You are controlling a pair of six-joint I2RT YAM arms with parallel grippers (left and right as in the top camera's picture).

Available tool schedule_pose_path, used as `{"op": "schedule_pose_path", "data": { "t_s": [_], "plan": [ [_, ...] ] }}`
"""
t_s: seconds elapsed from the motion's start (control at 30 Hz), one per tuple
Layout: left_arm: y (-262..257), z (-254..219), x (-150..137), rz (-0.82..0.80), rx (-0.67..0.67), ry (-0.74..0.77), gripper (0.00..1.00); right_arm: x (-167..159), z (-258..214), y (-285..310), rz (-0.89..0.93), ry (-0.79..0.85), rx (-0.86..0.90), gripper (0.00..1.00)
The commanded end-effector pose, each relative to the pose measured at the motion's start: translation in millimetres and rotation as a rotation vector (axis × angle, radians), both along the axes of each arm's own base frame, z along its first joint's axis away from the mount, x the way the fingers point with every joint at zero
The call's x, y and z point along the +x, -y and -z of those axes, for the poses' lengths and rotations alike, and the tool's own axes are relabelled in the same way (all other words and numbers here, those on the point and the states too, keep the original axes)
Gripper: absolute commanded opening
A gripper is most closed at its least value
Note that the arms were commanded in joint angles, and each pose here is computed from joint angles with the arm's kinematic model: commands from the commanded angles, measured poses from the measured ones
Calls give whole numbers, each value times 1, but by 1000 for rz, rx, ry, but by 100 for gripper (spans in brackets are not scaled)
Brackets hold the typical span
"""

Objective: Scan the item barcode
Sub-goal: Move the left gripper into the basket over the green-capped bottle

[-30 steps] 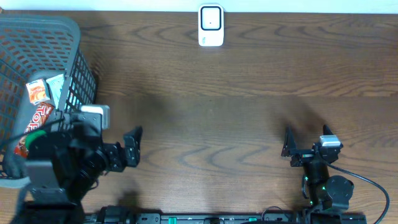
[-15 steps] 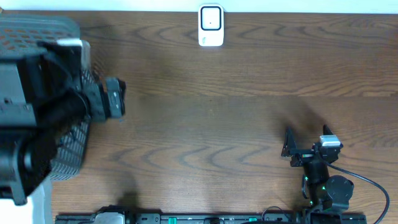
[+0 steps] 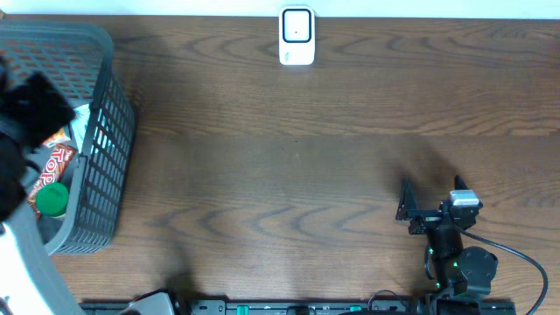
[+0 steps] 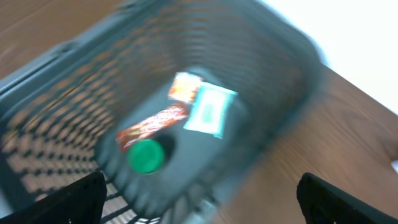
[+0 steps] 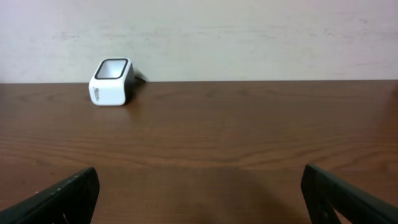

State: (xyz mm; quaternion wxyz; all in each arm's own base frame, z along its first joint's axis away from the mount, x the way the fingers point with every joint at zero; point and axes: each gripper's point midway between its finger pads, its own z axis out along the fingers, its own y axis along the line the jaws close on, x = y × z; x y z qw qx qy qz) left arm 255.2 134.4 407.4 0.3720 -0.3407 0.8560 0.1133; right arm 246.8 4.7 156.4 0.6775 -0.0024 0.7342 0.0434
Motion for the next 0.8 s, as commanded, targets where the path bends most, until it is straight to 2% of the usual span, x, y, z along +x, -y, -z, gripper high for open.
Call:
{"op": "schedule_pose_path", "data": {
  "t_s": [0.0,0.3,0.57,0.77],
  "plan": [
    [-46,12,-8,-246,-57,2,98,0,1,-1,-4,-3,6,99],
    [-94,93,-14,-469,-250,-219,98,0,1,-1,-4,-3,6,99],
    [-99,171,-13,-538,-345,-374,98,0,1,-1,-4,-3,6,99],
    [-100,232,-24,-563,-388,-463,98,0,1,-1,-4,-3,6,99]
  ]
}}
